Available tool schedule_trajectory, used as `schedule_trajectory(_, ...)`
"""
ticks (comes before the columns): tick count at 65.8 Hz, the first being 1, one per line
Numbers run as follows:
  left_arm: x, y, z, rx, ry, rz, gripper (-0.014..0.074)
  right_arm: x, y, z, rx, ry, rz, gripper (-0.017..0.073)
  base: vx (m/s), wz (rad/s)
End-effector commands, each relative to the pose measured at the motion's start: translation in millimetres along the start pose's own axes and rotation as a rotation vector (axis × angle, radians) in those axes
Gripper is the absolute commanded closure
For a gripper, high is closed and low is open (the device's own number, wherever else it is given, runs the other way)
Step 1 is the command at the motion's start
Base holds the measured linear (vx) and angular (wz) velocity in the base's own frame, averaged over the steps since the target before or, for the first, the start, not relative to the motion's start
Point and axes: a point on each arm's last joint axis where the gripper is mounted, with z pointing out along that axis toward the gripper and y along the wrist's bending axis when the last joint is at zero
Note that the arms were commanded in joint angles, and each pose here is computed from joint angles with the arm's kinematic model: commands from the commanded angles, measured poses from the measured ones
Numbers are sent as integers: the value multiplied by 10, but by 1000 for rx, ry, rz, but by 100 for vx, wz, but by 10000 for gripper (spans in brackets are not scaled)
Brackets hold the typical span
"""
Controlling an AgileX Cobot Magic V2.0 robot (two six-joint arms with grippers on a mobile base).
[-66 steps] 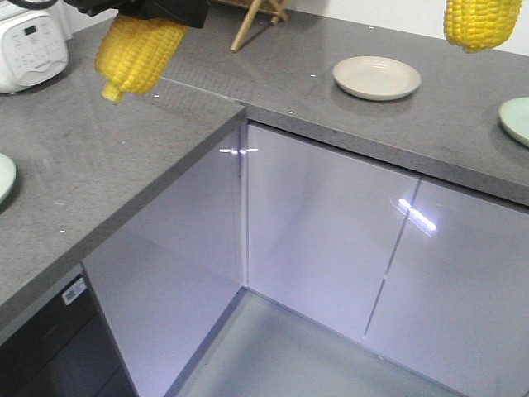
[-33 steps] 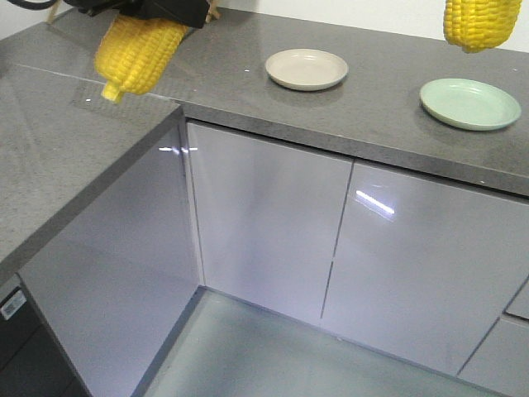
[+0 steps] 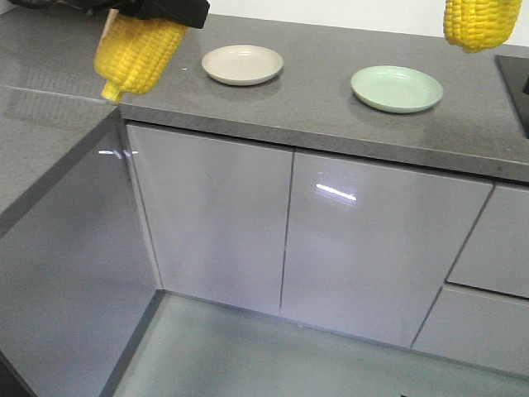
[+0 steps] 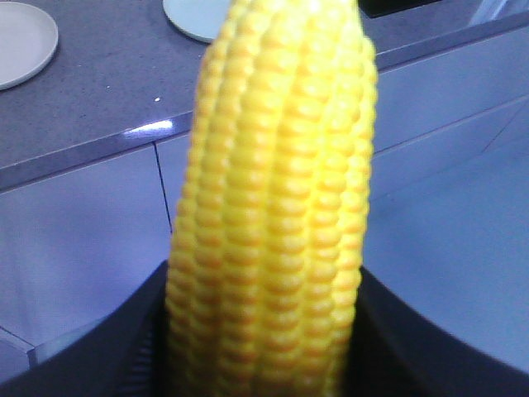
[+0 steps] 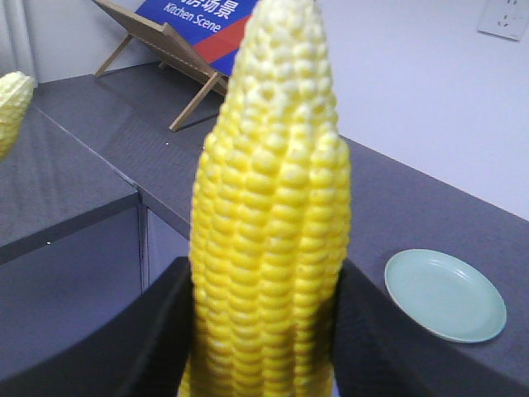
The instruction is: Distribute corn equally
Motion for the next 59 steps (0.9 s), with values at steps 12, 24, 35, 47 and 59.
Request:
schedule_trajectory(12,-72,-83,-249,12,-94,3,600,-161,-5,-151,35,-114,-5,566,-5,-27)
schedule_trajectory(24,-72,-83,-249,12,-94,3,600,-161,-5,-151,35,-114,-5,566,-5,-21)
schedule_trajectory(35,-72,-83,-249,12,-94,3,600,-161,-5,-151,35,-114,-5,566,-3,-12)
schedule_trajectory(47,-72,-83,-249,12,-94,3,600,-161,-4,-151,34,-115,-4,566,0,-1)
schedule_trajectory(59,-72,-83,-249,12,-94,3,600,-161,-4,-151,34,-115,-4,566,2,7)
